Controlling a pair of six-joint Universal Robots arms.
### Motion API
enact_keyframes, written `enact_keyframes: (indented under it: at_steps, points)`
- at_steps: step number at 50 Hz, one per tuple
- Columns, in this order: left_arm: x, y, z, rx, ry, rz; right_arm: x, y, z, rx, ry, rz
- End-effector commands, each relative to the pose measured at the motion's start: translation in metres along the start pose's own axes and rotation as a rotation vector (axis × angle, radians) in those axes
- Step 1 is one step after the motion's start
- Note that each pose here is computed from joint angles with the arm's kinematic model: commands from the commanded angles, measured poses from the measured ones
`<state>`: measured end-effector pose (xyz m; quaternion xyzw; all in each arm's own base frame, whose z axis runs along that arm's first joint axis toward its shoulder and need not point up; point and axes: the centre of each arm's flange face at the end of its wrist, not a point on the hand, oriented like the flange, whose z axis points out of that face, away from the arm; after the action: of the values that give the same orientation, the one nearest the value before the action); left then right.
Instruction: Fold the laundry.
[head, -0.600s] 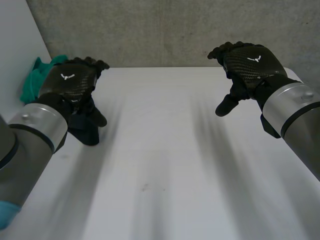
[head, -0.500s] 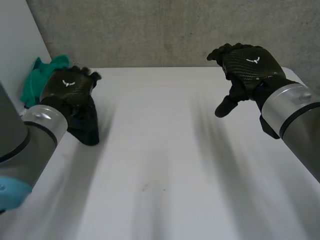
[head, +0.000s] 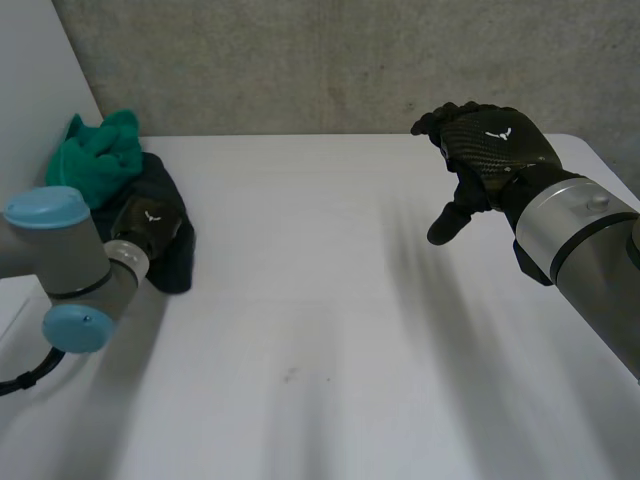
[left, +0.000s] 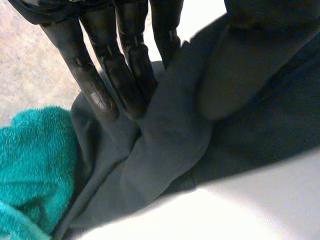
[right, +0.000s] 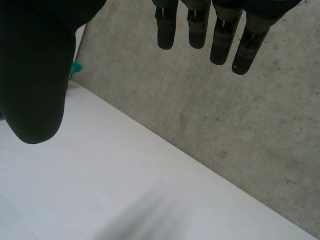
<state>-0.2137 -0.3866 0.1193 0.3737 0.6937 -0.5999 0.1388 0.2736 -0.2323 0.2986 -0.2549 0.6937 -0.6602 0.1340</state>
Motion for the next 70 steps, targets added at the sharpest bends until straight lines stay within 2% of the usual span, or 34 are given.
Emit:
enact_keyframes:
  at_steps: [1,3,6,10,14,18,22,28,32,35,43,54,65,70]
  points:
    - [0.018,-0.015,-0.003,0.062,0.014,0.003,0.001,-0.002,0.001,0.005,0.004,0.0]
    - [0.042,-0.034,-0.02,0.1,0.075,0.01,0.002,-0.004,0.002,0.012,0.006,-0.001]
    - [0.059,-0.063,-0.047,0.168,0.122,0.007,0.007,-0.006,0.003,0.018,0.02,0.0]
    - [0.087,-0.106,-0.095,0.276,0.213,-0.059,0.026,-0.009,0.008,0.025,0.073,0.004]
    - [0.12,-0.148,-0.149,0.387,0.328,-0.176,0.033,-0.01,0.01,0.028,0.094,0.004]
    - [0.136,-0.156,-0.167,0.408,0.375,-0.19,0.035,-0.01,0.011,0.03,0.102,0.004]
    - [0.138,-0.155,-0.171,0.391,0.379,-0.169,0.038,-0.01,0.011,0.029,0.108,0.003]
    - [0.124,-0.153,-0.174,0.313,0.319,-0.15,0.041,-0.006,0.016,0.013,0.115,-0.011]
    - [0.094,-0.152,-0.172,0.263,0.234,-0.164,0.041,0.003,0.019,-0.033,0.11,-0.052]
    - [0.069,-0.137,-0.164,0.184,0.186,-0.18,0.039,0.011,0.019,-0.084,0.104,-0.075]
    - [0.042,-0.089,-0.137,0.019,0.104,-0.195,0.021,0.045,0.015,-0.223,0.036,-0.046]
    - [0.031,-0.056,-0.085,-0.009,-0.006,-0.162,-0.045,0.091,0.015,-0.259,-0.132,-0.053]
    - [0.026,-0.05,-0.071,-0.005,-0.04,-0.113,-0.095,0.136,0.036,-0.342,-0.215,0.126]
    - [0.018,-0.051,-0.066,0.002,-0.066,-0.119,-0.11,0.147,0.041,-0.351,-0.229,0.101]
